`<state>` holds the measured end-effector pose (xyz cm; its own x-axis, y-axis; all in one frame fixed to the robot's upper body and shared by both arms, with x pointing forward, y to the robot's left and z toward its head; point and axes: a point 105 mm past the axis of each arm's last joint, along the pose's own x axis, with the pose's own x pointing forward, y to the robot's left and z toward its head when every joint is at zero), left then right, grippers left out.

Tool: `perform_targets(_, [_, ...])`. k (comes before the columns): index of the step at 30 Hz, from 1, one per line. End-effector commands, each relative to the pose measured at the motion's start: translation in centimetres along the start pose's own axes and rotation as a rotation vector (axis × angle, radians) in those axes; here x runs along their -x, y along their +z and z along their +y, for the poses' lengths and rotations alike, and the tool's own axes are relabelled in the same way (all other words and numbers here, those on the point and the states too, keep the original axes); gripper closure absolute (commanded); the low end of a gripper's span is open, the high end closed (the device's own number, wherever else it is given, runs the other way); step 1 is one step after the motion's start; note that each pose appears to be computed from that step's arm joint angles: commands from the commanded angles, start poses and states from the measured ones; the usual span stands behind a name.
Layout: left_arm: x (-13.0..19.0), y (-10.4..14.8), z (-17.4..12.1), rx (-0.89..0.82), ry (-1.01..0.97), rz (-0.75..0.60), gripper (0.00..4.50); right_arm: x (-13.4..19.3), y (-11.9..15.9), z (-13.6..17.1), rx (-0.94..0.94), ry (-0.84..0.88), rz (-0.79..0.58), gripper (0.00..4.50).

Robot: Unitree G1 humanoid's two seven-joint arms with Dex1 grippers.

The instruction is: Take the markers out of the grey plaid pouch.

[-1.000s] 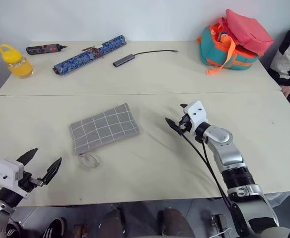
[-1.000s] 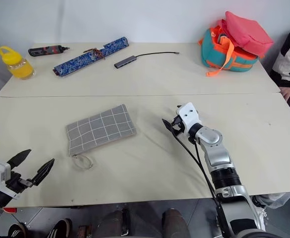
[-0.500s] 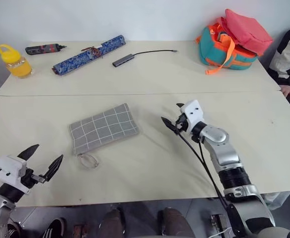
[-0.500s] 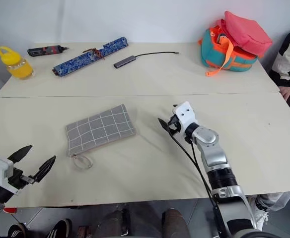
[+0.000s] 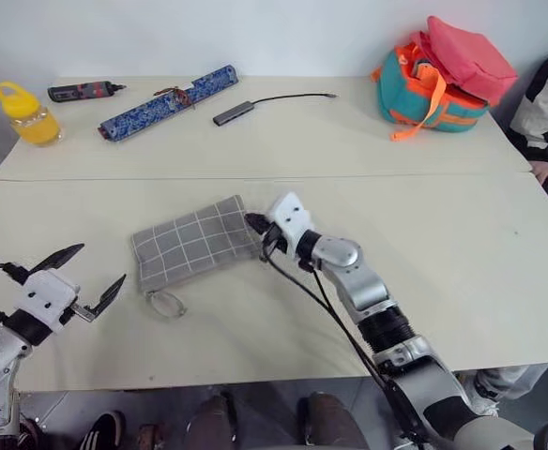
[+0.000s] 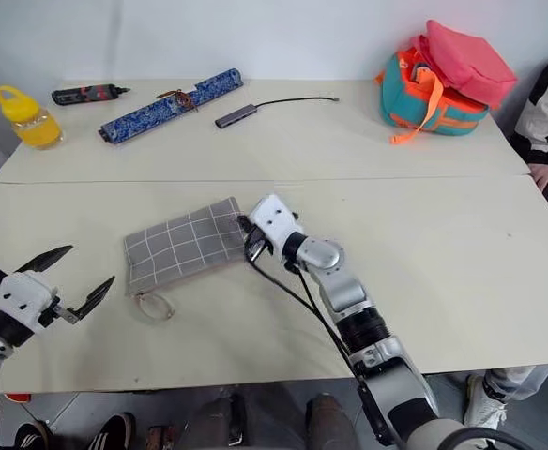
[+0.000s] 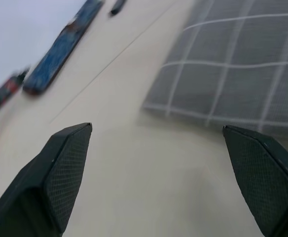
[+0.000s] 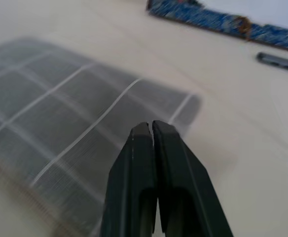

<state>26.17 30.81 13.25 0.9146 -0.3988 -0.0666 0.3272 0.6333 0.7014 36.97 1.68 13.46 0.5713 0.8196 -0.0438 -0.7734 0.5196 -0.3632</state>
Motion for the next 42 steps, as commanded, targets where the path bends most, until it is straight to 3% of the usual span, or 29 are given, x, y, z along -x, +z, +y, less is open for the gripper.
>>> perform_targets(1, [0.1,0.4,-0.7,-0.111,-0.082,-0.018,0.0,0.0,-0.7,1.3,0.04,0.053,0.025,4.47])
perform_targets(12, [1.0,-1.1,-1.7,-0.328,-0.27,0.007,0.0,0.5,-1.2,0.6,0.067,0.045,0.055,4.47])
perform_targets(19, [2.2,-1.0,-1.8,-0.314,-0.336,-0.003,0.0,0.5,-1.2,0.5,0.069,0.042,0.053,4.47])
perform_targets(26, [-0.5,-1.3,-4.2,-0.325,-0.337,-0.038,0.0,0.4,-0.9,0.6,0.07,0.049,0.043,4.47])
perform_targets(38, [-4.0,-1.4,-4.9,-0.336,-0.346,-0.063,0.0,0.7,-1.0,0.3,0.065,0.034,0.046,4.47])
perform_targets(42, [-4.3,-1.4,-5.4,-0.322,-0.37,-0.073,0.91,0.8,-1.0,0.2,0.058,0.025,0.042,4.5])
